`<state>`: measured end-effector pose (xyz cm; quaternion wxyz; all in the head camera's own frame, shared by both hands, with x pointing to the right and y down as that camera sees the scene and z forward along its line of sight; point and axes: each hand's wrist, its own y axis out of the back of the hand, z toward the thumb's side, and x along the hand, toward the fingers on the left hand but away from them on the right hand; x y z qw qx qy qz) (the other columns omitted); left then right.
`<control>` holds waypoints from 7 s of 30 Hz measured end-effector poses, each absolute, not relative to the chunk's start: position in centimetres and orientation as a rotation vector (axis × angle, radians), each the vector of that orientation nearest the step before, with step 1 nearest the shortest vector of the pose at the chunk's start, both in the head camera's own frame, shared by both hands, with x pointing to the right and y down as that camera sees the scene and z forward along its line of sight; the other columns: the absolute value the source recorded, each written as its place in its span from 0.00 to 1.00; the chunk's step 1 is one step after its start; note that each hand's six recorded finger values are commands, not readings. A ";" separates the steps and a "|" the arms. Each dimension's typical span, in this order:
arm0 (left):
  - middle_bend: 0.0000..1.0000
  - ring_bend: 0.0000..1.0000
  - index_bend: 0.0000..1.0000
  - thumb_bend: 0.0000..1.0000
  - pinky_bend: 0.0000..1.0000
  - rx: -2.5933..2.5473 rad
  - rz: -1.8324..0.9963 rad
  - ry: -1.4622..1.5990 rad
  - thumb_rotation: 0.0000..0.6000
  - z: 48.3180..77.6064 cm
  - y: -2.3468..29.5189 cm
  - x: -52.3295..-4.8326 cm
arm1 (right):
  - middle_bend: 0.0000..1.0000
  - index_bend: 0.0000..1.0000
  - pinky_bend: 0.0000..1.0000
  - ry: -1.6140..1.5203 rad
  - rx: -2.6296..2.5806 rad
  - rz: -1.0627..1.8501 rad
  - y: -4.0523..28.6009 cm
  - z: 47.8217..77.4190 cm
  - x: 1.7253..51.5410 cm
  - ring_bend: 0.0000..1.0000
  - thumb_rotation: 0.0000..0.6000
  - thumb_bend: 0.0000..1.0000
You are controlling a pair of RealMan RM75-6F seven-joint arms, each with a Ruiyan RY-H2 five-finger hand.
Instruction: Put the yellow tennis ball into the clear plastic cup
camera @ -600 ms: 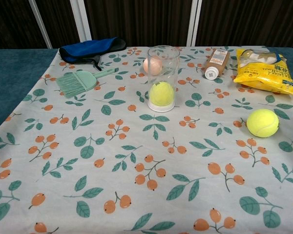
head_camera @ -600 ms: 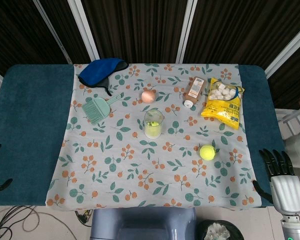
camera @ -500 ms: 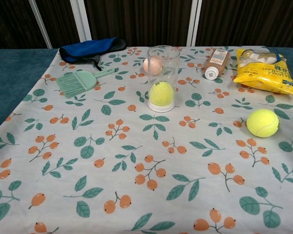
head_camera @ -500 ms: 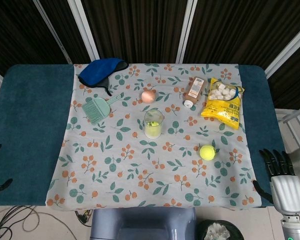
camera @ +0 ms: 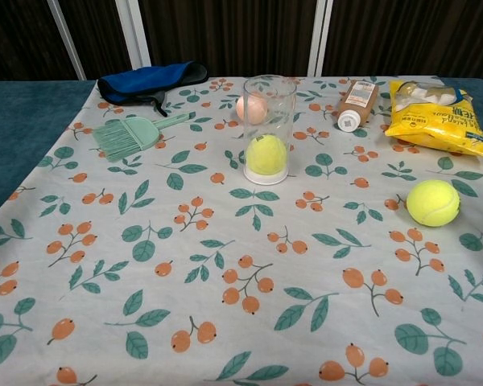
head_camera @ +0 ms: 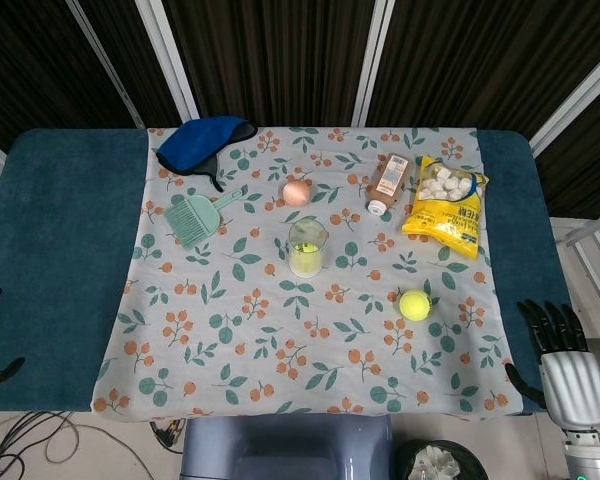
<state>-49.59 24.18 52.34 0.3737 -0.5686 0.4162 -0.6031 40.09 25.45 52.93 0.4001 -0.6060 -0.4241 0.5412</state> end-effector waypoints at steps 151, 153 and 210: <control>0.00 0.01 0.12 0.00 0.06 -1.444 -1.617 1.115 1.00 52.2 23.5 -51.4 | 0.17 0.17 0.16 -0.793 -1.921 1.374 0.7 62.5 7.6 0.29 1.00 0.39; 0.00 0.01 0.12 0.00 0.06 -1.442 -1.617 1.116 1.00 52.2 23.5 -51.4 | 0.16 0.17 0.11 -0.794 -1.921 1.380 0.6 62.3 7.7 0.28 1.00 0.39; 0.00 0.01 0.12 0.00 0.06 -1.443 -1.616 1.040 1.00 53.4 24.1 -49.8 | 0.14 0.12 0.05 -0.944 -1.402 1.327 22.8 51.6 39.5 0.19 1.00 0.39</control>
